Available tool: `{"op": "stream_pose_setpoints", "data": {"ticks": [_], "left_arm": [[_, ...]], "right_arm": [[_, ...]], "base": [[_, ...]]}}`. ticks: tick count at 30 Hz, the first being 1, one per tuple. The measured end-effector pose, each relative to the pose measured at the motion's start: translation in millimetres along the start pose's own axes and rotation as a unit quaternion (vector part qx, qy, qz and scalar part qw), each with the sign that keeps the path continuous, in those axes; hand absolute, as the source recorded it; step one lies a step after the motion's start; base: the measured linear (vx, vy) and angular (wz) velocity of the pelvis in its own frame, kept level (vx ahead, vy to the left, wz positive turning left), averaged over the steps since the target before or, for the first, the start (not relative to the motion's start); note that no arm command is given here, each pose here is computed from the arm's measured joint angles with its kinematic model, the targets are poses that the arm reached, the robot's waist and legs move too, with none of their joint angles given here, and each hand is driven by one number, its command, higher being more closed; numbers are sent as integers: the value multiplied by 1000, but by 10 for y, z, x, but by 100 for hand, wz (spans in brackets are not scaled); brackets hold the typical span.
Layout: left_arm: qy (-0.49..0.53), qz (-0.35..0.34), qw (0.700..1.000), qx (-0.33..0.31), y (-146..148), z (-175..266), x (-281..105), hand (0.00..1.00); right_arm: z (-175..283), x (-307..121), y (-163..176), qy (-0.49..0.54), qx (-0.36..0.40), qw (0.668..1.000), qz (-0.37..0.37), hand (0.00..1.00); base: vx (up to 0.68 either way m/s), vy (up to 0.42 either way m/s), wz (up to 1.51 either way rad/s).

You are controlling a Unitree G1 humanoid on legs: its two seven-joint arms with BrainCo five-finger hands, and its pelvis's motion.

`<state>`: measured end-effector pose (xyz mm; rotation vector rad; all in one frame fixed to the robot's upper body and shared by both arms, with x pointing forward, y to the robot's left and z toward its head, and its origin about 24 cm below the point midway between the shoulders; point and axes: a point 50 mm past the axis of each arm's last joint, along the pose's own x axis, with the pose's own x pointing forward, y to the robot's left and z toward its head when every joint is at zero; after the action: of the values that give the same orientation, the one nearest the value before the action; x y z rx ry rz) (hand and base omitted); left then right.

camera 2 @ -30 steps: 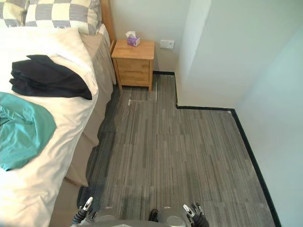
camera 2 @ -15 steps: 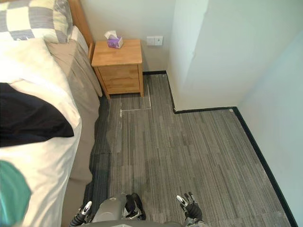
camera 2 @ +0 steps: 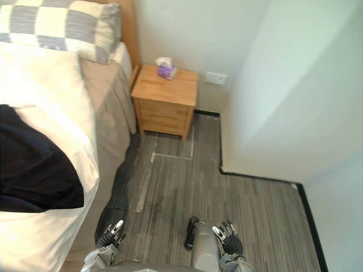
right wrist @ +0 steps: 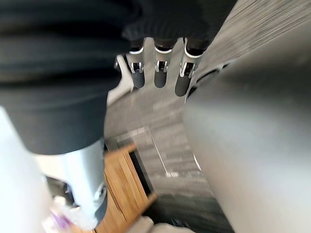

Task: Tidy the bed and pick cloth on bed and put in laundry

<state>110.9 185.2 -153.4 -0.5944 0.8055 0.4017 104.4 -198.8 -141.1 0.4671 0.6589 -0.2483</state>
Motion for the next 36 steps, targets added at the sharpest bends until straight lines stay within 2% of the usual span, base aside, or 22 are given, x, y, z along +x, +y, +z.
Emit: {"op": "stream_pose_setpoints", "data": {"ticks": [3,4,6,14,19,24,26,31,33,34,36], "left_arm": [[7,30,999,-35,74,-124,-64,0],[11,48,997,-62,139,-215,-122,0],[2,60,995,-75,230,-215,-162,0],[-30,18,998,-57,110,-32,-80,0],[-40,42,995,-82,241,7,-102,0],[-12,25,999,-30,231,-26,-94,0],[-1,24,999,-30,232,-79,-104,0],[2,17,1000,-26,208,-64,-84,0],[-7,23,999,-35,238,-38,-88,0],[-12,44,998,-49,367,-53,-146,0],[3,52,996,-70,352,-226,-208,0]], "right_arm": [[147,84,21,-8,-45,999,12,0],[185,91,-12,-10,-50,999,5,0],[144,80,-26,1,-48,999,1,0],[-25,-30,-38,27,-63,998,10,0],[-91,-17,65,30,-59,998,20,0],[22,78,95,27,-87,995,39,0],[53,101,135,27,-107,992,56,0],[40,74,157,13,-96,993,62,0],[-30,30,143,21,-82,995,56,0],[-117,1,197,33,-81,994,64,0],[-36,16,125,27,-103,993,55,0]], "base": [[593,-366,28],[549,-306,14],[594,-270,9],[444,-89,48],[518,60,50],[439,83,96],[401,-49,126],[297,-251,183],[298,-461,192],[315,-449,118],[304,-357,79]]}}
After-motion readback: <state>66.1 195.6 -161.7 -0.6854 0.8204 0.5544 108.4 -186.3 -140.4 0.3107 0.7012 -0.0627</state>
